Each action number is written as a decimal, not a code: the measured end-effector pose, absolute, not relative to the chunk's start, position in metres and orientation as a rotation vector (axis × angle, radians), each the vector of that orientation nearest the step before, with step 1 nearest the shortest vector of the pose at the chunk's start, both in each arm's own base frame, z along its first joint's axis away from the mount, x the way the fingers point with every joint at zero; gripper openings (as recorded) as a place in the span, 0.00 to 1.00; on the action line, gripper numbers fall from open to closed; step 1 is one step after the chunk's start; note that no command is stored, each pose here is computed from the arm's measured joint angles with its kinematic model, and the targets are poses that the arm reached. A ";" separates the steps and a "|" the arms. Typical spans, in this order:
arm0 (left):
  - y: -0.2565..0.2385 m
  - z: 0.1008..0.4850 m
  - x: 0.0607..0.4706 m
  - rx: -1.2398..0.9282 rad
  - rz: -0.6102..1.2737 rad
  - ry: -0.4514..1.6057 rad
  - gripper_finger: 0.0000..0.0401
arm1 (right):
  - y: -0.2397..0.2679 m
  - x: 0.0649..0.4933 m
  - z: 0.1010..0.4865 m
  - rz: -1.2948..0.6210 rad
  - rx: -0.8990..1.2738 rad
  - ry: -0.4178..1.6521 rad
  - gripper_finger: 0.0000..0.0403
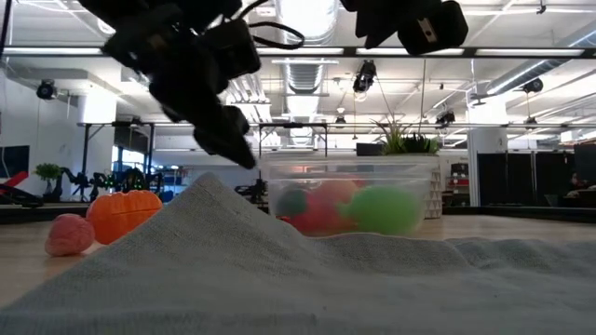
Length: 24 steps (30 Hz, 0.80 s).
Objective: Pick and placing Produce into tupperware
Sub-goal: Adjust the transparent container on the table, then put the red cherry into the transparent container
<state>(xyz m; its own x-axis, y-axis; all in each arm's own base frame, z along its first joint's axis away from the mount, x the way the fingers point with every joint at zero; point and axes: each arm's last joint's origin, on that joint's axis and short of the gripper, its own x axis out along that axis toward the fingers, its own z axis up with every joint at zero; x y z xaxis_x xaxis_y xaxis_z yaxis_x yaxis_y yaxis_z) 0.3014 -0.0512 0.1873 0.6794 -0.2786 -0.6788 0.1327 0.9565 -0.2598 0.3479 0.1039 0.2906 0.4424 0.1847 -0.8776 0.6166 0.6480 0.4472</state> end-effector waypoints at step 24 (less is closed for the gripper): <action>-0.051 0.241 0.247 -0.307 -0.195 0.877 0.61 | 0.129 0.340 0.287 -0.110 0.300 1.079 0.33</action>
<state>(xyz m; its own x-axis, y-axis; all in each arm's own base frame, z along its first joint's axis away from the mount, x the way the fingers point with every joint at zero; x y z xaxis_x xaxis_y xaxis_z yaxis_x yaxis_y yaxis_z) 0.2469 -0.0509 0.2409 0.6261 -0.2920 -0.7230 0.0428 0.9387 -0.3421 0.3403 0.1287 0.2874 0.4716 0.0577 -0.8799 0.2334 0.9541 0.1877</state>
